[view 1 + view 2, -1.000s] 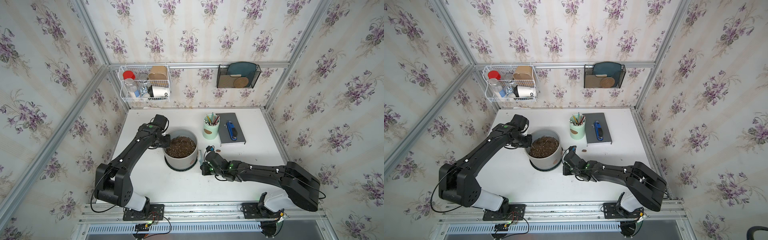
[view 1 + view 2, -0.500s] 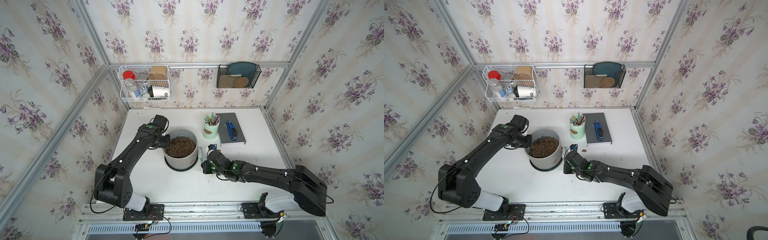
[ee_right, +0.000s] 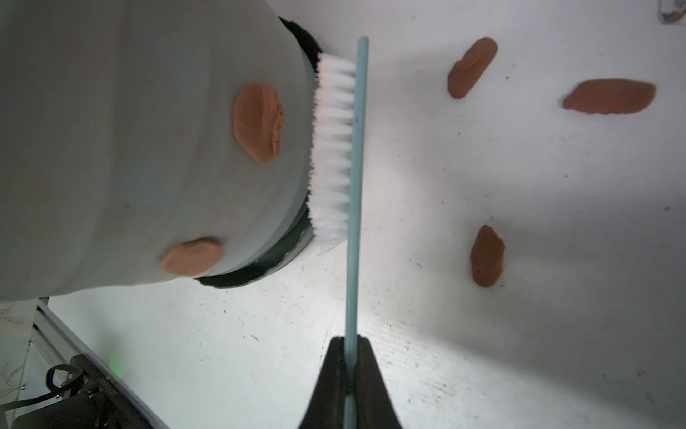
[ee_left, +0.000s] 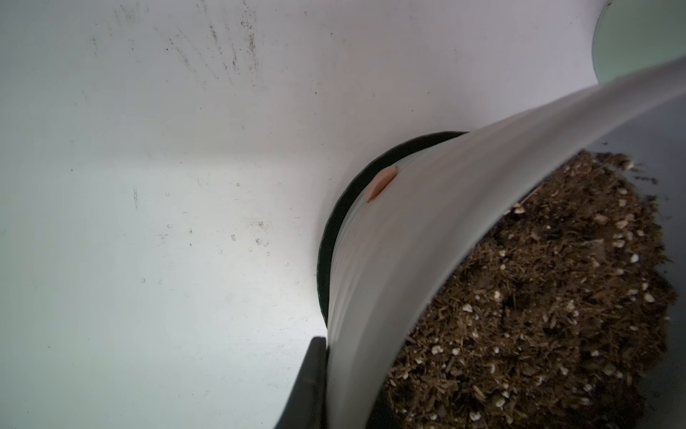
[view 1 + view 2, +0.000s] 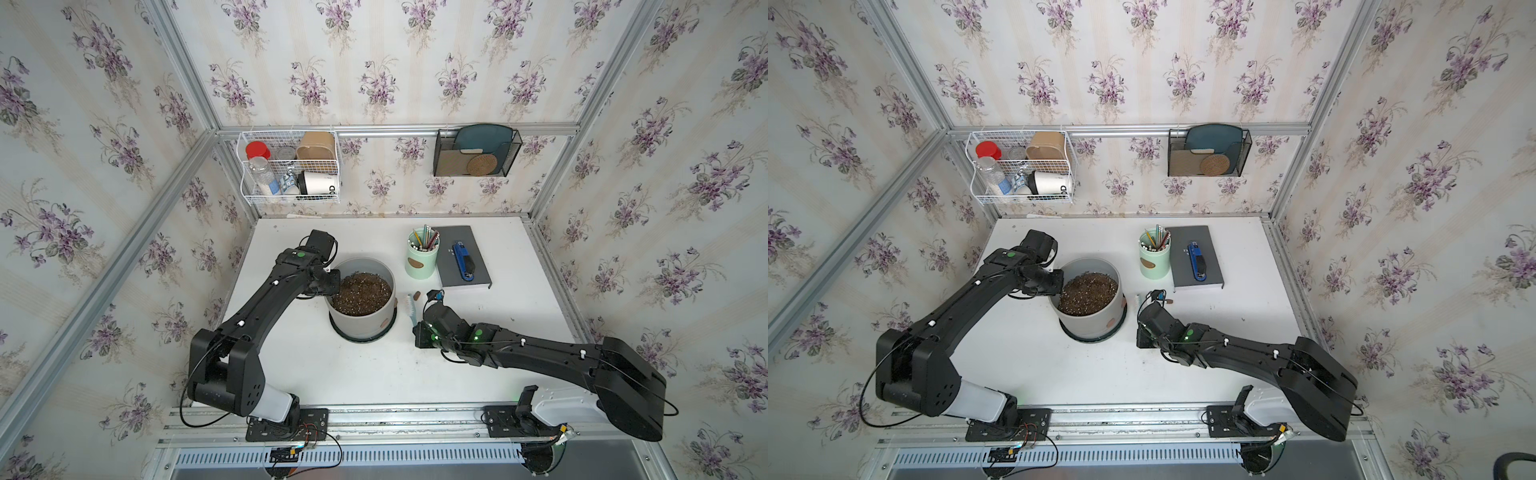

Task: Scrub the dried mud off the ceramic pot
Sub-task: Brush off the soil from the pot, then rotate the pot on the tray.

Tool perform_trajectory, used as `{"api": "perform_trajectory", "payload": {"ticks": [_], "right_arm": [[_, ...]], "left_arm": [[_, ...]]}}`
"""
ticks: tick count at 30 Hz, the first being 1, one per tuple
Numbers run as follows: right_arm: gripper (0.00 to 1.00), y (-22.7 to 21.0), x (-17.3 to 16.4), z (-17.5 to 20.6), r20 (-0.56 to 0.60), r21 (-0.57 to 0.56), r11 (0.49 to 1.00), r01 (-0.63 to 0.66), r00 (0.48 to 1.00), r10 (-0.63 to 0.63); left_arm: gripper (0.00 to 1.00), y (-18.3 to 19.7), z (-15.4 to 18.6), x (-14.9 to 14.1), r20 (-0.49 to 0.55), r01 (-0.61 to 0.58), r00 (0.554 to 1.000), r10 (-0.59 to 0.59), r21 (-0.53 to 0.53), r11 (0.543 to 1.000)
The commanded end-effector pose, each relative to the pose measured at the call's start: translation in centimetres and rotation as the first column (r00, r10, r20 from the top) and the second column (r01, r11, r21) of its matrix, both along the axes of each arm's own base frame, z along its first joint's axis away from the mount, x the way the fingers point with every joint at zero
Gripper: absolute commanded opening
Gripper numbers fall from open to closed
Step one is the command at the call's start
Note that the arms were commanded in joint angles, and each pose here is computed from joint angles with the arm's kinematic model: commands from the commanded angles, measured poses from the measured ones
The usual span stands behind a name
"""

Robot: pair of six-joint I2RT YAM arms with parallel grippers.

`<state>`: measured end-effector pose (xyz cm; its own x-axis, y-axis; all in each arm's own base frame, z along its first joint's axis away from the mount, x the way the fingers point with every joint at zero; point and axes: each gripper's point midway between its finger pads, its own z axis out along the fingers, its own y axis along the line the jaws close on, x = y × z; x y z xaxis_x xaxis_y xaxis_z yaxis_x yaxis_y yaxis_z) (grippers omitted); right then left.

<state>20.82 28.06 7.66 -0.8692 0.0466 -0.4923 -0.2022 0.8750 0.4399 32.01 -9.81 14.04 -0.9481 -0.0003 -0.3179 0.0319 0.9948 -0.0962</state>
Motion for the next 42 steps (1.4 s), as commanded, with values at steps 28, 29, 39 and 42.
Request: {"api": "perform_trajectory", "payload": {"ticks": [28, 29, 39, 42], "right_arm": [[0.00, -1.2, -0.8, 0.9, 0.028, -0.024, 1.000, -0.005, 1.000, 0.005], [0.00, -1.5, -0.9, 0.9, 0.031, -0.023, 1.000, 0.002, 1.000, -0.001], [0.00, -2.5, -1.9, -2.3, -0.057, -0.161, 0.986, -0.043, 0.998, 0.034], [0.00, -2.1, -1.9, -0.5, -0.017, -0.092, 0.995, -0.049, 0.999, 0.048]], "left_arm": [[0.00, 1.1, -0.4, -1.3, -0.054, -0.051, 0.997, 0.053, 0.040, 0.998], [0.00, 1.2, -0.4, -1.4, -0.054, -0.052, 0.997, 0.054, 0.044, 0.998], [0.00, 1.6, -0.2, -1.8, -0.055, -0.079, 0.995, 0.082, 0.048, 0.996], [0.00, 1.8, 0.0, -1.8, -0.050, -0.093, 0.994, 0.096, 0.052, 0.994]]}}
